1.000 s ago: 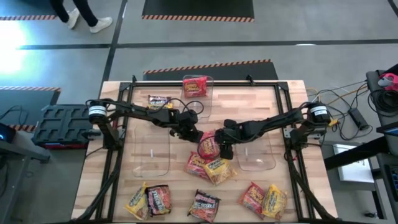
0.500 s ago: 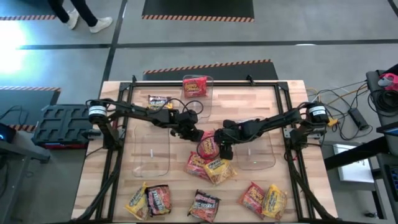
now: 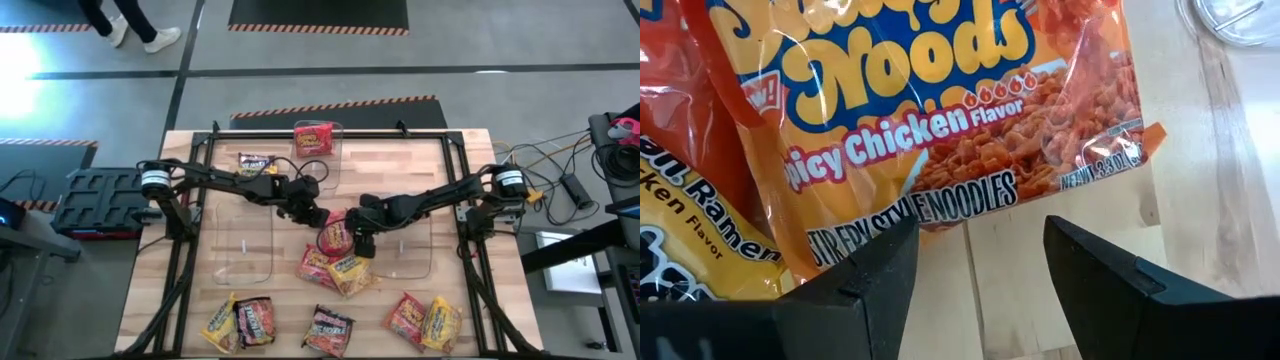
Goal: Sort Maruchan noodles
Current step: Put the top orange pack noodle into the top transparent bin
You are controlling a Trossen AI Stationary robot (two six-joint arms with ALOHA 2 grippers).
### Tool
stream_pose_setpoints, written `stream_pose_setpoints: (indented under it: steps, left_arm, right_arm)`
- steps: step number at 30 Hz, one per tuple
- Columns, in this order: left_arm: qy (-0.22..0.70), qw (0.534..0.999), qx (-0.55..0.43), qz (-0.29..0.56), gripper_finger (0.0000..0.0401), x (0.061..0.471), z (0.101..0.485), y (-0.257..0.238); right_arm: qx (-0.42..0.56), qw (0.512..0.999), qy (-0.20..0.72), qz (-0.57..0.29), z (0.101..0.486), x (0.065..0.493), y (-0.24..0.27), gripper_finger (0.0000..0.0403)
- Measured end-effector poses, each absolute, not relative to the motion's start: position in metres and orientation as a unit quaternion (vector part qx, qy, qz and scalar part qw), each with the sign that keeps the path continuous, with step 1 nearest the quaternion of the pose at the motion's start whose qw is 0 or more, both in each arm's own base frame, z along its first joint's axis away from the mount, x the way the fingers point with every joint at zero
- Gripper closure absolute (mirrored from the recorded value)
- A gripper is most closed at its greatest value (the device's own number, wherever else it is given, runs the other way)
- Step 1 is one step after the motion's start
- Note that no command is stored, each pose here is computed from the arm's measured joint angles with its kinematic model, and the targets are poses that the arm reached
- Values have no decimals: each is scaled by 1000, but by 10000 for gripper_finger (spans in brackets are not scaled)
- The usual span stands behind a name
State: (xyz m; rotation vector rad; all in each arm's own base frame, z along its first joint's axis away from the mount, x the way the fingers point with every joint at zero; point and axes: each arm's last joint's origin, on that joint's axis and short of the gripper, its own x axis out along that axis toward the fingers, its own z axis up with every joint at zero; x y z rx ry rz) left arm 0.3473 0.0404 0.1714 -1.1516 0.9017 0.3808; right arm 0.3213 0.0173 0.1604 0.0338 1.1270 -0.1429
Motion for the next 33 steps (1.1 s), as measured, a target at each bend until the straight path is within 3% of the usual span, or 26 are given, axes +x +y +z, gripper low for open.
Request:
stream_pose_setpoints:
  steps: [18,33]
  left_arm:
    - [435,721,-518,149,233,345,175,33]
    - [436,728,-499,175,233,349,162,33]
  right_arm:
    - [25,865,497,-71,185,322,17,195]
    - [-2,845,530,-74,162,327,17,195]
